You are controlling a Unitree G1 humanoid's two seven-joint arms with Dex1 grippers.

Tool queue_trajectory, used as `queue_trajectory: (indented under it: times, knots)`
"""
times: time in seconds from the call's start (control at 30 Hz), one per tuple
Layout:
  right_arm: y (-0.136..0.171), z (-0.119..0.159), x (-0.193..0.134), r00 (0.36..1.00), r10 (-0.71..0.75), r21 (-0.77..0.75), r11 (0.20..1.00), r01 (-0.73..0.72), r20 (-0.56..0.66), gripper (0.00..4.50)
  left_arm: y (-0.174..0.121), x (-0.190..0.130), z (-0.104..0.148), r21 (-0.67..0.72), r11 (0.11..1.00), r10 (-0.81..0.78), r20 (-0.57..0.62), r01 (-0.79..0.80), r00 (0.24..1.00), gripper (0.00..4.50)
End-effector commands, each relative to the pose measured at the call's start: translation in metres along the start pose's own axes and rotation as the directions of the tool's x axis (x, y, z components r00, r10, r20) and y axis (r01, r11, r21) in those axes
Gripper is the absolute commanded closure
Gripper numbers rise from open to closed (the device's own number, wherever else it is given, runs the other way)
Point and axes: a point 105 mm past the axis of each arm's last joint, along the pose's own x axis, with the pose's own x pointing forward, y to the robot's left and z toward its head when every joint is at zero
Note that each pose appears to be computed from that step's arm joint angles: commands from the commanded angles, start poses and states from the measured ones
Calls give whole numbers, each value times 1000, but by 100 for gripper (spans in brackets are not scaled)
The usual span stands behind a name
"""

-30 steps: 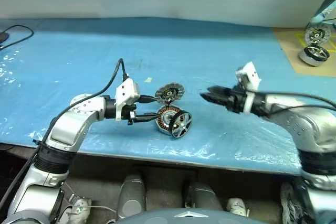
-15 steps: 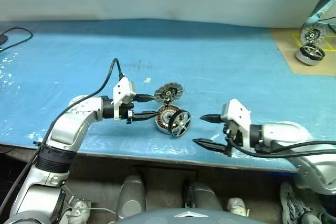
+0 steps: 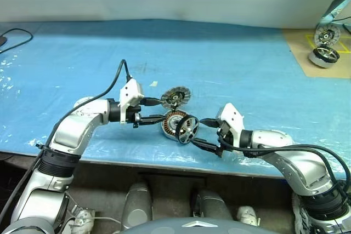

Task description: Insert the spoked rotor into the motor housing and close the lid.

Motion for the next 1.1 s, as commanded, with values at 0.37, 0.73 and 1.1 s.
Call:
queue_trajectory:
  times: [0.37,0.73,1.1]
  knots:
    - [1,11,-15,1000,23,-48,999,-24,-18,35,-5,12,11,46,998,-31,19,30,999,157]
    - [14,20,-15,995,100,-186,977,-104,-30,35,-5,18,10,45,998,-49,19,48,999,157]
    - [2,17,7,995,97,-324,941,-100,-27,35,-2,18,6,51,998,-44,16,43,999,157]
